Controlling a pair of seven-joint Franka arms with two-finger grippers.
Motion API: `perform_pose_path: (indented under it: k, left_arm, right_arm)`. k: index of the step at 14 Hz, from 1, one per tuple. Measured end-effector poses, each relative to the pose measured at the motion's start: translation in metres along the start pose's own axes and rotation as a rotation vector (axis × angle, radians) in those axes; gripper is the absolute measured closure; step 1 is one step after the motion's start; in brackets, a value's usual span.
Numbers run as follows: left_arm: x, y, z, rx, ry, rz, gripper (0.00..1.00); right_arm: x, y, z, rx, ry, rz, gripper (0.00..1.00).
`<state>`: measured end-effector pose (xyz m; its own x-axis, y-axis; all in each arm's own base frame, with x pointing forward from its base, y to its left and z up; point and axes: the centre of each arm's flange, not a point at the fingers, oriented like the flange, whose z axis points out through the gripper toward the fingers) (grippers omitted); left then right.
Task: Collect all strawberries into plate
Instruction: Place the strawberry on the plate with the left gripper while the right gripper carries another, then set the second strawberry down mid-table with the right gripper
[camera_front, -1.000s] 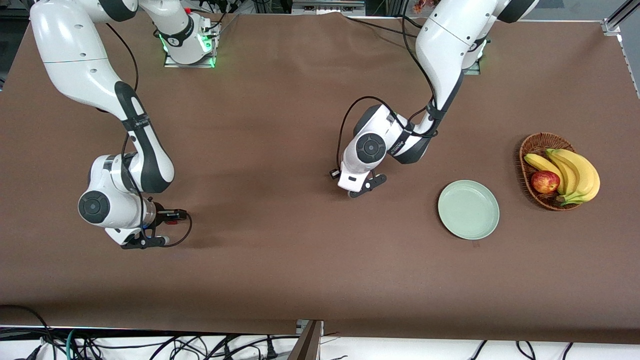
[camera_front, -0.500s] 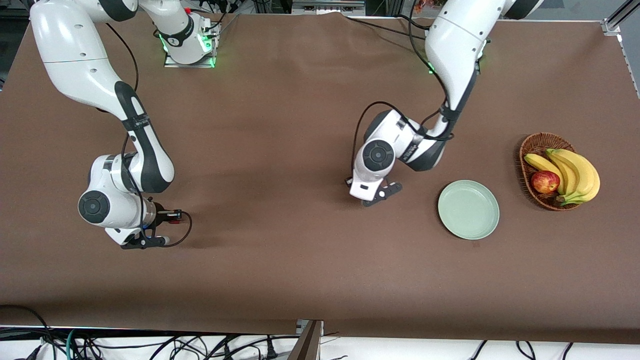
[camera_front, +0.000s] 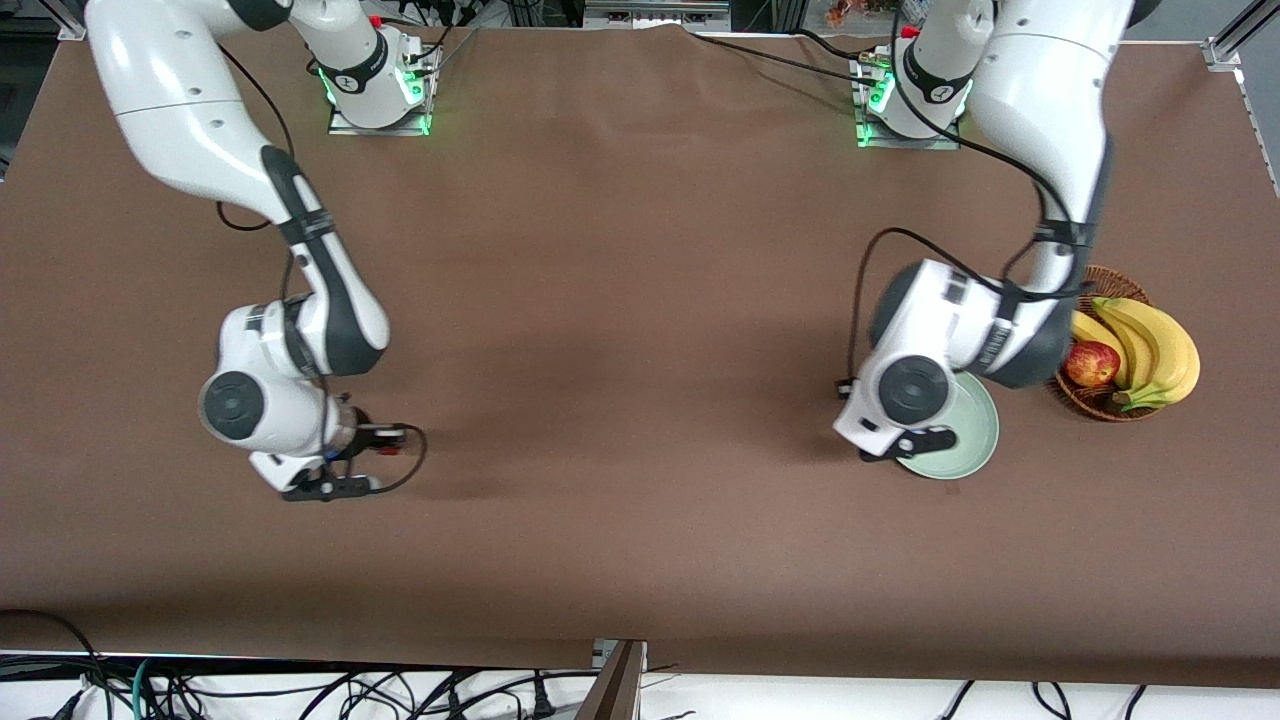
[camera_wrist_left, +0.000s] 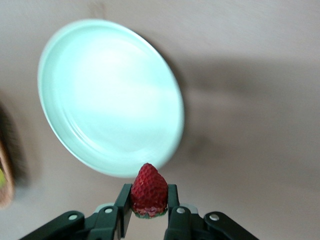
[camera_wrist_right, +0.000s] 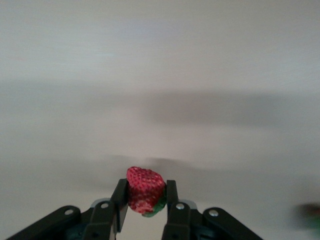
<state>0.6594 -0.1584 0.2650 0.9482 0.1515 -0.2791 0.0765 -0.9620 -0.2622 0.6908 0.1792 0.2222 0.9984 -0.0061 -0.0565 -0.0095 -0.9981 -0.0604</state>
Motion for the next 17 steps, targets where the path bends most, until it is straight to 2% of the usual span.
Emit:
perform_pose_path:
  k: [2, 4, 8, 9, 11, 15, 16, 17]
  left_arm:
    - [0.027, -0.034, 0.021, -0.039, 0.033, 0.083, 0.68]
    - [0.043, -0.061, 0.046, -0.056, 0.025, 0.175, 0.68]
    - [0.058, -0.098, 0.074, -0.090, 0.010, 0.271, 0.68]
    - [0.059, -0.099, 0.077, -0.103, 0.006, 0.278, 0.63]
    - [0.059, -0.097, 0.079, -0.114, 0.002, 0.280, 0.45]
    - [0.059, -0.096, 0.079, -0.118, 0.001, 0.281, 0.05]
    - [0.059, -0.096, 0.079, -0.118, 0.001, 0.281, 0.00]
    - [0.059, -0.096, 0.079, -0.118, 0.001, 0.281, 0.00]
  right_arm:
    - [-0.019, -0.084, -0.008, 0.024, 0.022, 0.096, 0.65]
    - [-0.044, -0.159, -0.016, 0.045, 0.049, 0.183, 0.65]
    - [-0.091, -0.259, -0.008, 0.133, 0.120, 0.283, 0.65]
    - [-0.103, -0.281, 0.000, 0.161, 0.134, 0.297, 0.65]
    - [-0.131, -0.318, 0.022, 0.200, 0.146, 0.302, 0.65]
    - [-0.163, -0.351, 0.061, 0.222, 0.143, 0.270, 0.65]
    - [-0.165, -0.352, 0.065, 0.225, 0.144, 0.268, 0.65]
    - [-0.165, -0.352, 0.067, 0.225, 0.144, 0.268, 0.62]
